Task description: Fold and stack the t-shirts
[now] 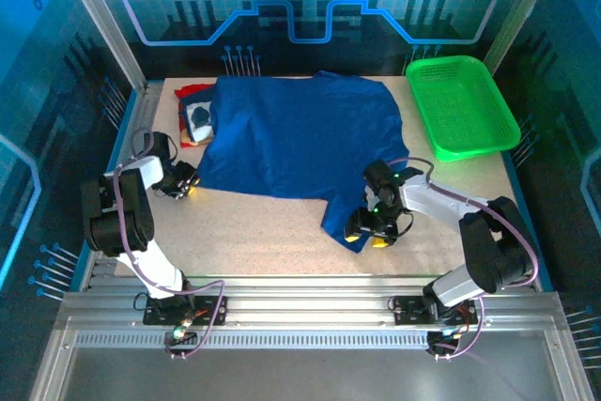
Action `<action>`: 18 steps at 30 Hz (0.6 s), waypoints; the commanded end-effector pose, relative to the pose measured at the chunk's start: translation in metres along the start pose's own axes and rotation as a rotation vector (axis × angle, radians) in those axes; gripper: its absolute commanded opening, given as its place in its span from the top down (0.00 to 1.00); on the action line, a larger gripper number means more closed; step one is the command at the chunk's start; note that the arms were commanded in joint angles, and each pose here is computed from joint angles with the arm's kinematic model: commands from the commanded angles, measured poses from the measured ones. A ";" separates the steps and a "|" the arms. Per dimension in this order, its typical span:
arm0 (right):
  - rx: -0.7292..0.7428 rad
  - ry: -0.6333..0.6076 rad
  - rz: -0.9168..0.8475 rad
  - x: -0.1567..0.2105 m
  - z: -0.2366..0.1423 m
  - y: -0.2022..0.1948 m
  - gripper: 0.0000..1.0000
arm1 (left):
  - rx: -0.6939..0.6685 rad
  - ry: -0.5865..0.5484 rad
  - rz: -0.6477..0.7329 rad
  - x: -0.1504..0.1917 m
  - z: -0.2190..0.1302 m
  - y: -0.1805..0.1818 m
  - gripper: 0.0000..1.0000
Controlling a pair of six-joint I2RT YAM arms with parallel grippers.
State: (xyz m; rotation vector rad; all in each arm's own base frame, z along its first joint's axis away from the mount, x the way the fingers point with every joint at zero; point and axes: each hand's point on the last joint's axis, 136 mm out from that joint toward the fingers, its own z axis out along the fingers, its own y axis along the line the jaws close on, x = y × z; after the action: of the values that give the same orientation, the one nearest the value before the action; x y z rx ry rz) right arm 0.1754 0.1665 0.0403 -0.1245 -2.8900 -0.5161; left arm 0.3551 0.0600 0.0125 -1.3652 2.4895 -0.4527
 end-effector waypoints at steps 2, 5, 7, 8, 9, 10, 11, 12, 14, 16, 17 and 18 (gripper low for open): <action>0.014 0.061 -0.008 0.009 0.013 0.003 0.31 | 0.072 0.021 0.059 0.005 0.019 -0.014 0.95; 0.028 0.086 -0.004 0.009 0.023 0.000 0.33 | 0.076 0.024 0.065 0.009 0.018 -0.012 0.99; 0.045 0.086 -0.002 0.005 0.028 -0.001 0.34 | 0.076 0.024 0.071 0.011 0.018 -0.010 1.00; 0.049 0.084 -0.003 0.002 0.030 -0.001 0.35 | 0.077 0.024 0.074 0.011 0.018 -0.010 1.00; 0.054 0.082 -0.006 -0.001 0.031 0.000 0.35 | 0.082 0.025 0.076 0.012 0.018 -0.010 1.00; 0.063 0.076 -0.009 -0.005 0.032 0.000 0.36 | 0.085 0.024 0.077 0.013 0.018 -0.010 1.00; 0.075 0.076 -0.011 -0.007 0.034 -0.002 0.38 | 0.089 0.023 0.080 0.013 0.017 -0.011 1.00; 0.092 0.084 -0.009 -0.007 0.038 -0.006 0.42 | 0.093 0.023 0.083 0.013 0.017 -0.011 1.00; 0.098 0.063 -0.024 -0.021 0.037 0.001 0.61 | 0.101 0.021 0.092 0.013 0.015 -0.013 1.00; 0.151 0.055 -0.025 -0.029 0.039 -0.005 0.88 | 0.109 0.018 0.115 0.013 0.011 -0.015 1.00; 0.182 0.054 -0.025 -0.030 0.038 -0.009 0.96 | 0.108 0.017 0.122 0.014 0.010 -0.015 1.00; 0.215 0.053 -0.021 -0.033 0.036 -0.014 1.00 | 0.110 0.014 0.130 0.014 0.008 -0.015 1.00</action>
State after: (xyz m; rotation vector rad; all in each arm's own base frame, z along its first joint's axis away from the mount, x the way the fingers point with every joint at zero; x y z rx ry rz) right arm 0.1679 0.1508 0.0112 -0.1300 -2.7635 -0.1835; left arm 0.3526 0.0609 0.0129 -1.2890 2.4866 -0.4435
